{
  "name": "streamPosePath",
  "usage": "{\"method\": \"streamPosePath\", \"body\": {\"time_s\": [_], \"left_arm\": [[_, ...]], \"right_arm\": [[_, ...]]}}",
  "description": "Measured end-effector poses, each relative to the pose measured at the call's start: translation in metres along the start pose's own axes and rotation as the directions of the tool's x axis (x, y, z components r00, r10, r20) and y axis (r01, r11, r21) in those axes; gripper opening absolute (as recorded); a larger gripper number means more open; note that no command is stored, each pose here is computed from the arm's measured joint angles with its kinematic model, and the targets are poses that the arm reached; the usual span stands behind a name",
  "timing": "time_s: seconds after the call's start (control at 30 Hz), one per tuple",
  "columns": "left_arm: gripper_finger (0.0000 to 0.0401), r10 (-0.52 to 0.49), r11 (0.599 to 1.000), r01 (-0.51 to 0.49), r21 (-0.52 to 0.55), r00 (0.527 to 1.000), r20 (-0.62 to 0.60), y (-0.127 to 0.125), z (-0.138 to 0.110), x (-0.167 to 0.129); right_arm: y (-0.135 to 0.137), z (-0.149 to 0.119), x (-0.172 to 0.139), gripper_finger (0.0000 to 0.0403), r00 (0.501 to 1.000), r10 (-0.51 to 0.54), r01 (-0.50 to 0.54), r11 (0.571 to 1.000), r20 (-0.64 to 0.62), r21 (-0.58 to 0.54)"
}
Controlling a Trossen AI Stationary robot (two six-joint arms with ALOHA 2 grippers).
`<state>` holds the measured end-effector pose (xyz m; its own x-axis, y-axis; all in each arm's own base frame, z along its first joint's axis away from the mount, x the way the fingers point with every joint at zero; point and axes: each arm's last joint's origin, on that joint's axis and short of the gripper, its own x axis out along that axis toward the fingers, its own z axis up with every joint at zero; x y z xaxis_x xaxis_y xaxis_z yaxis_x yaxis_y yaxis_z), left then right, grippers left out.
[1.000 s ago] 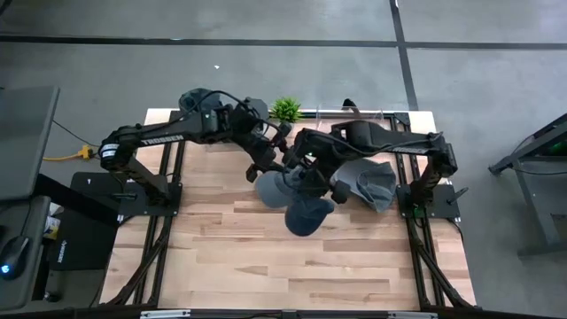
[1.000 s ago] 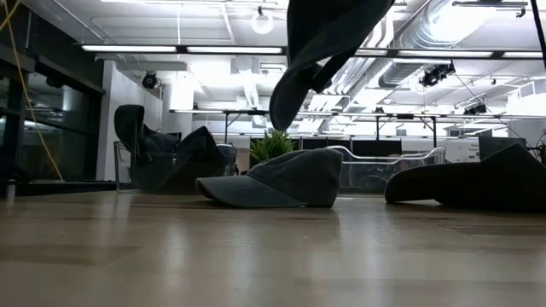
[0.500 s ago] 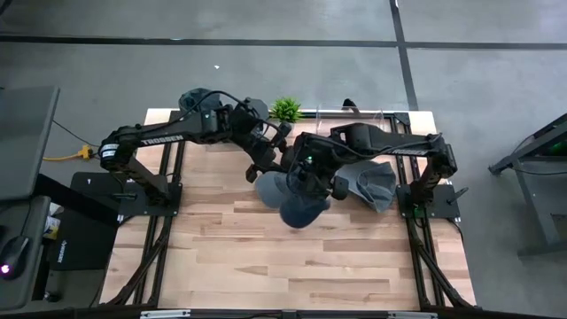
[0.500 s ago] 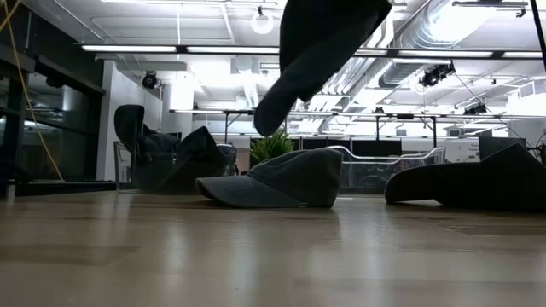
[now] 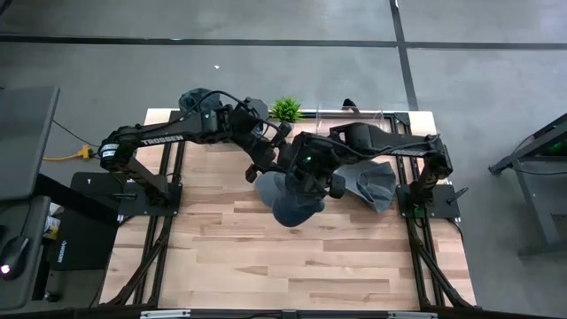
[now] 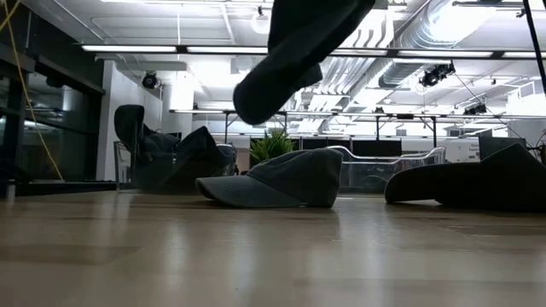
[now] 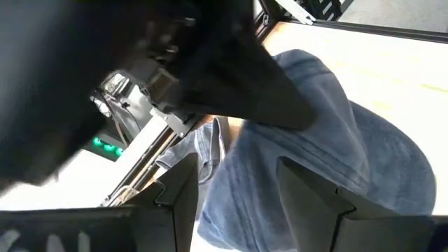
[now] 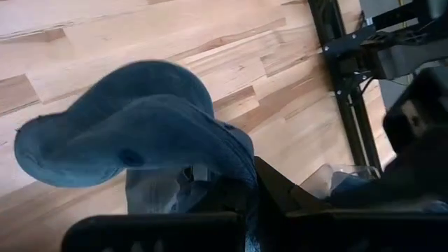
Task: Pick & Place hat
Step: Put the dark blue cap into the left transparent bin
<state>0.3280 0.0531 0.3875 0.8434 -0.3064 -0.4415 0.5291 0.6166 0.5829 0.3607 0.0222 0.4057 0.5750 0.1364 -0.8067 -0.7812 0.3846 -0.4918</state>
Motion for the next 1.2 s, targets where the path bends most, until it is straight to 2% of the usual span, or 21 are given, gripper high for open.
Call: {"method": "streamPosePath", "body": {"time_s": [0.33, 0.63, 0.83, 0.97, 1.2], "left_arm": [[0.0168, -0.076, 0.997, 0.078, -0.027, 0.996, 0.055, -0.004, 0.0, 0.0], [0.0168, -0.136, 0.991, 0.137, 0.004, 0.984, 0.113, -0.015, 0.014, 0.007], [0.0168, -0.129, 0.992, 0.129, 0.008, 0.985, 0.116, -0.014, 0.014, 0.007], [0.0168, -0.17, 0.985, 0.172, -0.007, 0.98, 0.108, -0.018, 0.011, 0.019], [0.0168, -0.223, 0.975, 0.224, -0.006, 0.971, 0.084, -0.031, 0.02, 0.023]], "right_arm": [[-0.001, 0.01, 0.0, 0.0, 1.0, -0.002, 0.002, 1.0, 0.01, -0.026], [0.01, 0.027, 0.002, 0.0, 0.999, 0.038, -0.036, 0.996, 0.029, -0.078], [0.015, 0.041, 0.007, 0.0, 0.998, 0.037, -0.03, 0.993, 0.058, -0.114], [0.018, 0.046, 0.011, 0.0, 0.998, 0.043, -0.036, 0.99, 0.045, -0.138], [0.021, 0.051, 0.011, 0.0, 0.997, 0.049, -0.041, 0.988, 0.051, -0.148]]}}
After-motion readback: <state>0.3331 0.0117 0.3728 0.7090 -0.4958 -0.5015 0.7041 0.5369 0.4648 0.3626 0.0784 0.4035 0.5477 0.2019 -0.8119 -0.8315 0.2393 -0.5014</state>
